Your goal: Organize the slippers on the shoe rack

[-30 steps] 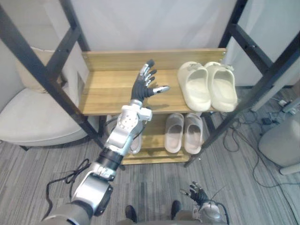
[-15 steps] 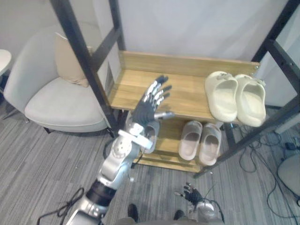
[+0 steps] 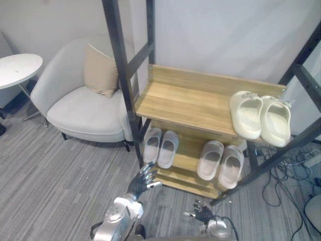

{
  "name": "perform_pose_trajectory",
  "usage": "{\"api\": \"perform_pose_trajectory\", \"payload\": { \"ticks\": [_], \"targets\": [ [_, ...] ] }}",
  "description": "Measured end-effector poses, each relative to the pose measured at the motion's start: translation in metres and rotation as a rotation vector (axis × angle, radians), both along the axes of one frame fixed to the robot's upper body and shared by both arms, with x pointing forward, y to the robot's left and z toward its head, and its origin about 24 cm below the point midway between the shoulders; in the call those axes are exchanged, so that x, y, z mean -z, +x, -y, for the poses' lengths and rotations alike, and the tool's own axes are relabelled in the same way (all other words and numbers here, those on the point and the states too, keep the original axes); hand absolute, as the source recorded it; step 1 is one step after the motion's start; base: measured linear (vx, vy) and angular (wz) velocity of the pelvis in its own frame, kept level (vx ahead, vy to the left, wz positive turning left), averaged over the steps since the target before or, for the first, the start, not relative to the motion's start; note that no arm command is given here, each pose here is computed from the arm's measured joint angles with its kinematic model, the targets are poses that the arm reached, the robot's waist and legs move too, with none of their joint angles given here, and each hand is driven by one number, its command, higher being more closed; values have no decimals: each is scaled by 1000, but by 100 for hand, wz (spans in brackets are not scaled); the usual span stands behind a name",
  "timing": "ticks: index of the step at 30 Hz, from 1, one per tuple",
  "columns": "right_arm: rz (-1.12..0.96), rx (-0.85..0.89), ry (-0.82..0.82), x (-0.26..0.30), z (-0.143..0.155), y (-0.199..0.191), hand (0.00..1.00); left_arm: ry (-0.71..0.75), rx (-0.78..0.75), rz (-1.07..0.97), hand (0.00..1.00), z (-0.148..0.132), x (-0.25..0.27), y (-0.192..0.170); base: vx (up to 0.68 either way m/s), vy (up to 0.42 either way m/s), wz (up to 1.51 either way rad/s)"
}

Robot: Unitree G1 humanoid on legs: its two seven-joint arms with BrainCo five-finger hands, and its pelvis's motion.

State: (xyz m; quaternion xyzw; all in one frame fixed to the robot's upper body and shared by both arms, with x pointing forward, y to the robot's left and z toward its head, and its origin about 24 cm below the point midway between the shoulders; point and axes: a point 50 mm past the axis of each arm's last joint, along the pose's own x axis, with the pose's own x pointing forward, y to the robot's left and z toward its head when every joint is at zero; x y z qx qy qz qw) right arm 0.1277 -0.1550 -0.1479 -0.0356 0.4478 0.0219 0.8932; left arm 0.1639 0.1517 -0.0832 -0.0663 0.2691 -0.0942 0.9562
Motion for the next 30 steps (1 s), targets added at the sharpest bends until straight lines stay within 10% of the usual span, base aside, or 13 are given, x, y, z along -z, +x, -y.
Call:
{"api": "perform_pose_trajectory", "payload": {
  "ticks": [12,30],
  "targets": [
    [23,-19,-22,-2,-6,7,0,329,-118,-305,0,-36,54,-50,33,8,-15],
    [56,32,-66,-6,28,6,0,323,-212,-267,0,-33,50,-27,92,-99,83]
  ]
}}
